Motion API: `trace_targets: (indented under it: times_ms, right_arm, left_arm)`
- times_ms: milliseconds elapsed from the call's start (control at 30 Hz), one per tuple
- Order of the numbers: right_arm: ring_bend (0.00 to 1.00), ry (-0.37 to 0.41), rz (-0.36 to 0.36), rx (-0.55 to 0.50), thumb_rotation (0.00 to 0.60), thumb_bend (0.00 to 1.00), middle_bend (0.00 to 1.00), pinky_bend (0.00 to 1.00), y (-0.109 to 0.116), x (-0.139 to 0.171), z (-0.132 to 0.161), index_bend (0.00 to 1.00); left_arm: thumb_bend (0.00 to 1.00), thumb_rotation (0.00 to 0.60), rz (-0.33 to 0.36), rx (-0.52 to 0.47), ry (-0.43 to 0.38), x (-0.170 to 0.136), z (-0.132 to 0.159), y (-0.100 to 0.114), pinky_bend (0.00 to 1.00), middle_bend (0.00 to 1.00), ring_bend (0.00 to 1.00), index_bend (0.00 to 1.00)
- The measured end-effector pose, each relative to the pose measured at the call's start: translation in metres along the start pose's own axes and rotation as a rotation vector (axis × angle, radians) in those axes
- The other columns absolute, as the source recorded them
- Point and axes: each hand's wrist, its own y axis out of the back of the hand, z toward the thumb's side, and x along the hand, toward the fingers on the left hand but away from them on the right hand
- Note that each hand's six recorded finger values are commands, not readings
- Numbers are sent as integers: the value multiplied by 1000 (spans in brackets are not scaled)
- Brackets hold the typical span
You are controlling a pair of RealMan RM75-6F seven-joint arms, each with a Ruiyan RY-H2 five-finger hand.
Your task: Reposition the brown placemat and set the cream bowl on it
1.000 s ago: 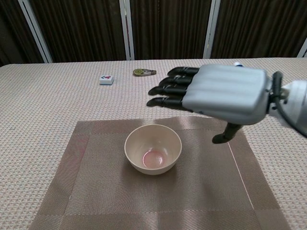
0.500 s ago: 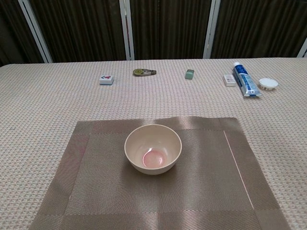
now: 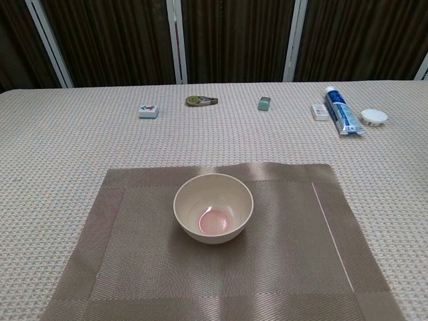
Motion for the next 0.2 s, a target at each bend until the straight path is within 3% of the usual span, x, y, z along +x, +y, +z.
trace_targets:
  times_ms: [200]
  right_arm:
    - [0,-3,10,-8,600,0,0,0,-4,2,-1,0]
  left_arm:
    - [0,600,5,-5,6,1,-1,2,0,0,0,0]
